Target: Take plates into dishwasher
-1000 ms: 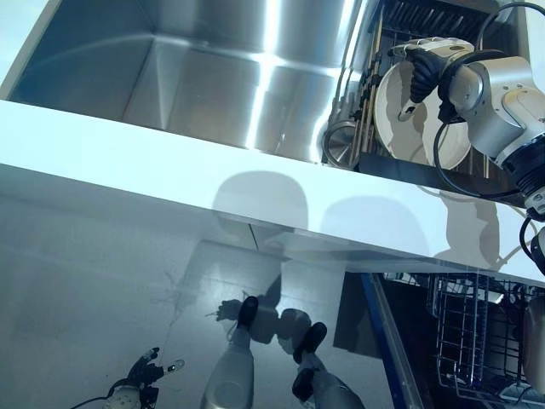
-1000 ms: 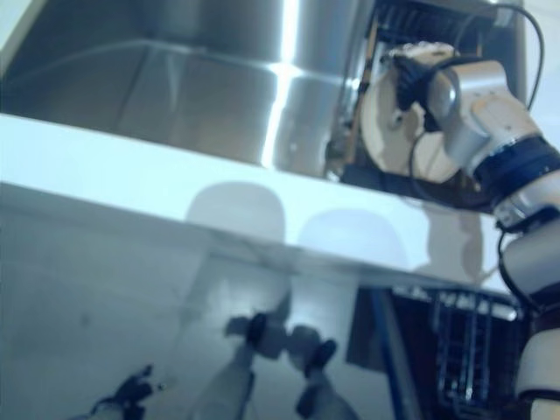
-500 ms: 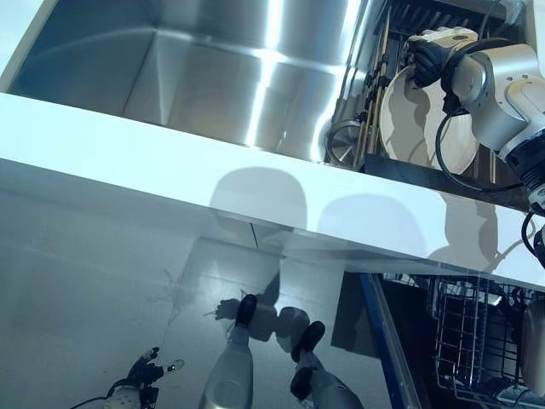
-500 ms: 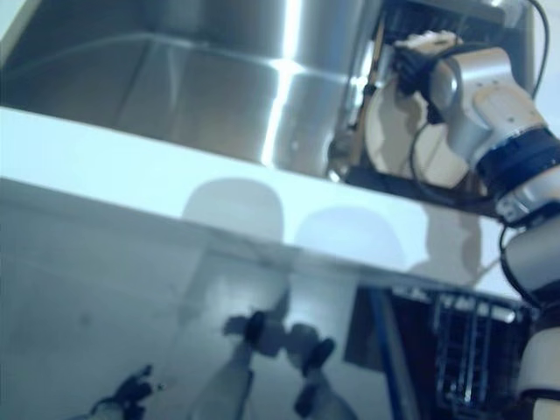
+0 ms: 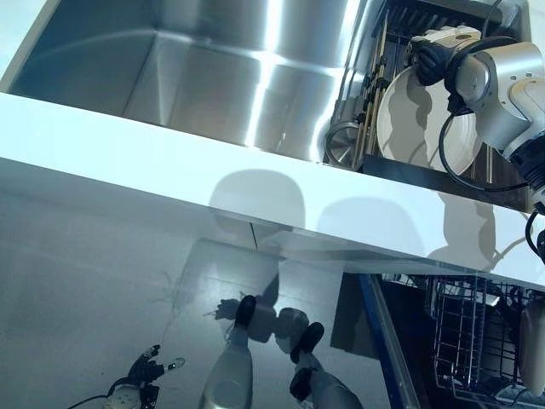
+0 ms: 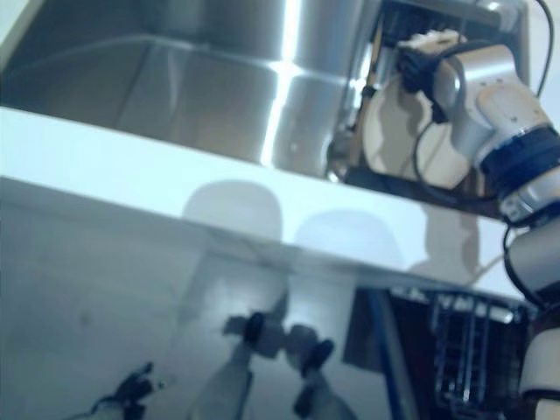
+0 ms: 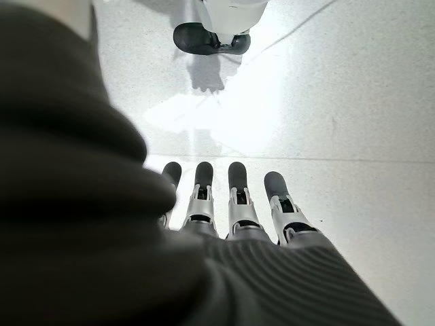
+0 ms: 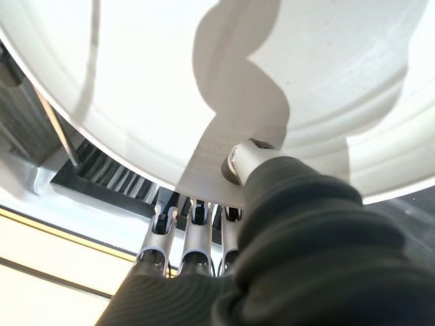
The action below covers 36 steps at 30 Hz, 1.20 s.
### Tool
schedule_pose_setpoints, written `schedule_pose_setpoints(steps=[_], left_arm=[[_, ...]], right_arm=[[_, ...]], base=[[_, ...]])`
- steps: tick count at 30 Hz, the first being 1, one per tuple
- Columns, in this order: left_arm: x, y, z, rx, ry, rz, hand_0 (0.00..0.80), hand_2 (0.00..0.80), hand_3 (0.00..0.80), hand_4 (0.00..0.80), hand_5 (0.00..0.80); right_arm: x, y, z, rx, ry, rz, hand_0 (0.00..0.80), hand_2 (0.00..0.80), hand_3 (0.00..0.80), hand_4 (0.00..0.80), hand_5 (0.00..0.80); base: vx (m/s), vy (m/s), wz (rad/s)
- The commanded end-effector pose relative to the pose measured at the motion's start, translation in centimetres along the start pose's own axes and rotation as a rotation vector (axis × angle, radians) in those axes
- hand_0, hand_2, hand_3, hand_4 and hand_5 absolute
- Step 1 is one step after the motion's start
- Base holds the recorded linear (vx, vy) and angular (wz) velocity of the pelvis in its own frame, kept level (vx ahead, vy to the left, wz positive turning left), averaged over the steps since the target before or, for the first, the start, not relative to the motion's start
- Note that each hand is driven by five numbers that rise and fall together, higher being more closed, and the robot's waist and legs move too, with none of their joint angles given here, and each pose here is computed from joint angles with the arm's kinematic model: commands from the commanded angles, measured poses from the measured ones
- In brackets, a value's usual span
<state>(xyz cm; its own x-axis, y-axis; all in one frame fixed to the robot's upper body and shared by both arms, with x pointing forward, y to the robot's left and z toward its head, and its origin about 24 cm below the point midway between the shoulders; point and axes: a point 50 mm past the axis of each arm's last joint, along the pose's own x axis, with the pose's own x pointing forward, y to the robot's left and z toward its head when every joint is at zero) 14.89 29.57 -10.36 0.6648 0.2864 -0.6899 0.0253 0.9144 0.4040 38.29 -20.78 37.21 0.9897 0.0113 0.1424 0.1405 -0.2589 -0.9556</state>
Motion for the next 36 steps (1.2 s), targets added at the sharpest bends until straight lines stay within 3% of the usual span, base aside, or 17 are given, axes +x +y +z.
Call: schedule_pose_setpoints(steps=[1, 27, 36], left_arm=[[-1.4, 2.2, -2.8, 0.031, 0.062, 0.055, 0.0, 0.0, 0.0, 0.0, 0.0], [-2.0, 2.4, -4.6, 0.06, 0.108, 0.091, 0.0, 0.0, 0.0, 0.0, 0.0], [-2.3, 2.1, -5.2, 0.082, 0.116, 0.095, 0.0, 0.0, 0.0, 0.0, 0.0]], right_arm=[[-0.9, -3.4, -2.2, -0.122, 0.09, -0.107, 0.8, 0.8, 0.8, 0.8, 0.8], [-3.5, -9.5, -4.7, 0.054, 0.22, -0.526, 0.8, 0.8, 0.8, 0.8, 0.8], [-5.5, -10.5, -7.9, 0.254, 0.342, -0.729, 0.8, 0.8, 0.8, 0.8, 0.8]], base=[[0.0, 0.0, 0.0], [-0.015, -0.011, -0.02], [-0.055, -0.022, -0.1]])
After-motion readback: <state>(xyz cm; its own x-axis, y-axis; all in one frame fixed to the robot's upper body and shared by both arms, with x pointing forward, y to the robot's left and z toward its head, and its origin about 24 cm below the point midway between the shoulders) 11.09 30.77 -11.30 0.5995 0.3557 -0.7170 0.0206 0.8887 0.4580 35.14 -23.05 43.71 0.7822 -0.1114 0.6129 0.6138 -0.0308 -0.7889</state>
